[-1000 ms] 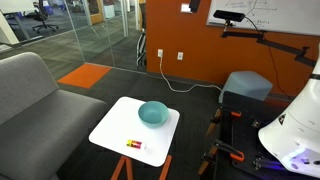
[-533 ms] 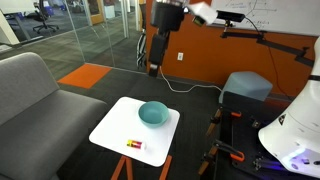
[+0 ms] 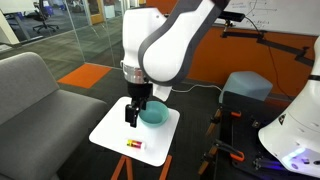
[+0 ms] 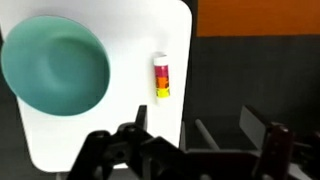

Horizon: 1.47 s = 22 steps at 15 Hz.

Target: Put the bottle in the bowl

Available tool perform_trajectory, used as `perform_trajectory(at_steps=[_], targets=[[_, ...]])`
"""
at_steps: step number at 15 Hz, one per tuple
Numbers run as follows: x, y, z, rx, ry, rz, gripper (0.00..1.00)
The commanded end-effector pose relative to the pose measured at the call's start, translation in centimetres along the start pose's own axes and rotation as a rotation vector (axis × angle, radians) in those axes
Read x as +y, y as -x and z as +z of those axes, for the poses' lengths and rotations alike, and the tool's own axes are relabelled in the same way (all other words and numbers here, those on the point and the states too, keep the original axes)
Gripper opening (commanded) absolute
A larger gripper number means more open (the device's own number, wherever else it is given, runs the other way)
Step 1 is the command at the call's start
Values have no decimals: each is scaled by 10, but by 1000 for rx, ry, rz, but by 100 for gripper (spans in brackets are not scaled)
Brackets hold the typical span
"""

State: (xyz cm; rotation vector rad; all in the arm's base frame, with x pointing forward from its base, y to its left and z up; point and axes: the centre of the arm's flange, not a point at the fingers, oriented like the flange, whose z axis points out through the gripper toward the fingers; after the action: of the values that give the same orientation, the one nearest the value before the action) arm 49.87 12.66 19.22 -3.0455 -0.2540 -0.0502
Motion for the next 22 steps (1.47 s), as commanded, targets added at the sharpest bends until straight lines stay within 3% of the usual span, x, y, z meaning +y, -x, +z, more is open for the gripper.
perform_trajectory(at_steps=[1,9,17,18,19,22], targets=[[-2,-38,44,-27,24,-7,100],[-2,-63,133,-124,62,-72,100],[3,-81,205,-210,44,-78,100],[4,-84,210,-215,41,-81,75],[4,-86,213,-212,45,-90,72],[2,-94,213,-202,55,-94,49]])
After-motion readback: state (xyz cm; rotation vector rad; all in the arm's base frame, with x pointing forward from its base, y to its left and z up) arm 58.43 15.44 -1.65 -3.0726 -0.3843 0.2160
